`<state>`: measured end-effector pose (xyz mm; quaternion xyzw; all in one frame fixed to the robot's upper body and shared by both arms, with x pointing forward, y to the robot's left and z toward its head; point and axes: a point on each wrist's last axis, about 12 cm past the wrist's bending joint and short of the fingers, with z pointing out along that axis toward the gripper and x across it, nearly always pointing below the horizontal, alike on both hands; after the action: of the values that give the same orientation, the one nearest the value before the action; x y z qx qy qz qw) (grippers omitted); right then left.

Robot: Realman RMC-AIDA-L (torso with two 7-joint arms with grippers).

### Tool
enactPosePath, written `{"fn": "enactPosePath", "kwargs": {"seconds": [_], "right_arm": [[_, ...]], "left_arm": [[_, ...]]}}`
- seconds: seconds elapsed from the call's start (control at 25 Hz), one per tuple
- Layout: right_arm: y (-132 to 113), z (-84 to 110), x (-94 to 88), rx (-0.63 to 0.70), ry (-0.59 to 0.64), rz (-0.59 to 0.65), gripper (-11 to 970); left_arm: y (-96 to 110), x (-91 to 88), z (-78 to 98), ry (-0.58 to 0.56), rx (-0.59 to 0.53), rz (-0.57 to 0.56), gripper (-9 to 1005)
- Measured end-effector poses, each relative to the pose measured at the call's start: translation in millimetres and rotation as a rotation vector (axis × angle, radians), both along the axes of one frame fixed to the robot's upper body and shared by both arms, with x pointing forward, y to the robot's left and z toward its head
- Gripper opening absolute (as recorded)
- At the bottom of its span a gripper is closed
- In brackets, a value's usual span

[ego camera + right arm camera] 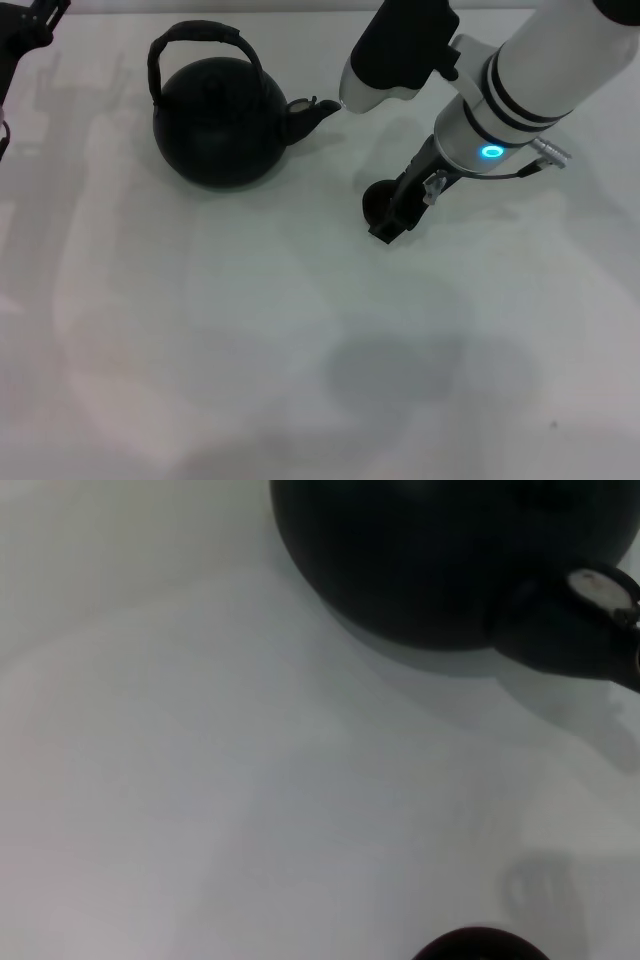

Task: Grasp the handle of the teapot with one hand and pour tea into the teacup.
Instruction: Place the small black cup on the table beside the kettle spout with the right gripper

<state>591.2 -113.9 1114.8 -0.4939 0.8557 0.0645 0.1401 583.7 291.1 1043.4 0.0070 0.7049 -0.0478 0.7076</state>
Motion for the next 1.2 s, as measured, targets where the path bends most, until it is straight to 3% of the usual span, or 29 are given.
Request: {"fn": "enactPosePath", "kwargs": {"seconds": [1.2], "right_arm": [[2.2, -6.8, 0.2, -0.027, -0.009, 0.014, 770]], "left_arm": [[-1.2, 3.0, 1.5, 0.002, 0.001, -0.003, 887]]}}
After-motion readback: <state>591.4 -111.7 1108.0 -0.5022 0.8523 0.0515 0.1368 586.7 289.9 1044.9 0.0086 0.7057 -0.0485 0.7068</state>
